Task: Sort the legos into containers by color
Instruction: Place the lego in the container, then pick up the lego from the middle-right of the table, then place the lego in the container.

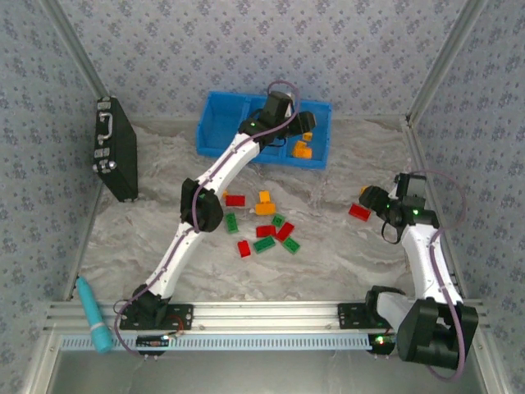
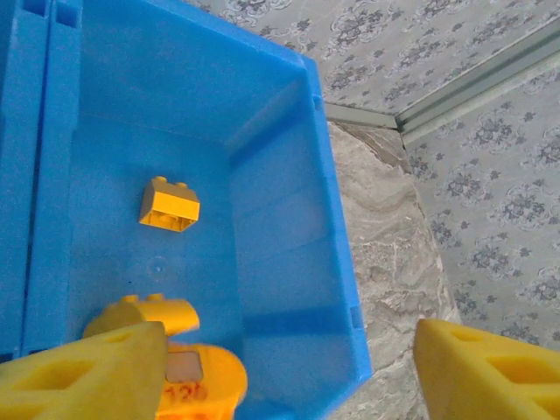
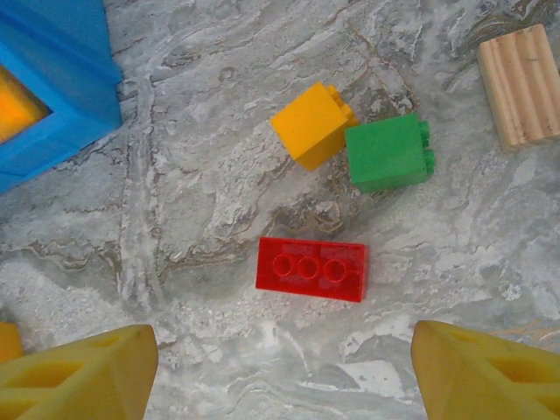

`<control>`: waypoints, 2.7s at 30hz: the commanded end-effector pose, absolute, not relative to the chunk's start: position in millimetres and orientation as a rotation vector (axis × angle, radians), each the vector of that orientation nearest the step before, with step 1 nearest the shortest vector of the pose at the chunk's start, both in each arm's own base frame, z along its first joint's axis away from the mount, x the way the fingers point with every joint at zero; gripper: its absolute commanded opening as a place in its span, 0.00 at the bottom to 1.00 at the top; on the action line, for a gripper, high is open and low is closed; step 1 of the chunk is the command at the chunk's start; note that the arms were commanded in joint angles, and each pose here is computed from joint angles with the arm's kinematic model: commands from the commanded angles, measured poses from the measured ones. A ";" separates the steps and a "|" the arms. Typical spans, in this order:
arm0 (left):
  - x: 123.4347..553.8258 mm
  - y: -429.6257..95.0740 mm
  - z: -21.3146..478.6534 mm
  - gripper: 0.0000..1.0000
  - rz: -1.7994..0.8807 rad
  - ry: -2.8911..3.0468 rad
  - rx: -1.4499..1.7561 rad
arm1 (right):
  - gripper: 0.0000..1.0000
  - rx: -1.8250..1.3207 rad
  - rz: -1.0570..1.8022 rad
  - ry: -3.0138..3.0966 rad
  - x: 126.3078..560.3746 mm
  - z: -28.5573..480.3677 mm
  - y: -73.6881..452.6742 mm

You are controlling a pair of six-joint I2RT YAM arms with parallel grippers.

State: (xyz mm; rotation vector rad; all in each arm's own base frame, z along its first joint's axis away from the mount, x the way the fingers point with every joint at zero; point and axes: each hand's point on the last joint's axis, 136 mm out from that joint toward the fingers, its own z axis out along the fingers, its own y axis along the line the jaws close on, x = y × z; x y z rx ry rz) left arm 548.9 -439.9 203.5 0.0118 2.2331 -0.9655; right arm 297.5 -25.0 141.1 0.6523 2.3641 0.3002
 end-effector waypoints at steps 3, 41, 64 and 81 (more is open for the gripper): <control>547.6 -422.8 260.3 0.77 -1.003 2.148 0.072 | 0.78 0.592 0.339 2.339 333.0 153.6 -28.1; 327.4 -113.5 333.7 0.87 -0.112 2.215 0.448 | 0.76 0.248 -0.010 2.847 405.1 34.5 -43.4; 318.0 -94.2 329.2 0.89 -0.055 2.206 0.450 | 0.38 0.219 -0.017 2.711 426.0 124.1 -26.7; 297.7 -74.1 301.9 0.90 -0.090 2.265 0.333 | 0.39 -0.306 0.026 2.270 534.9 256.5 137.0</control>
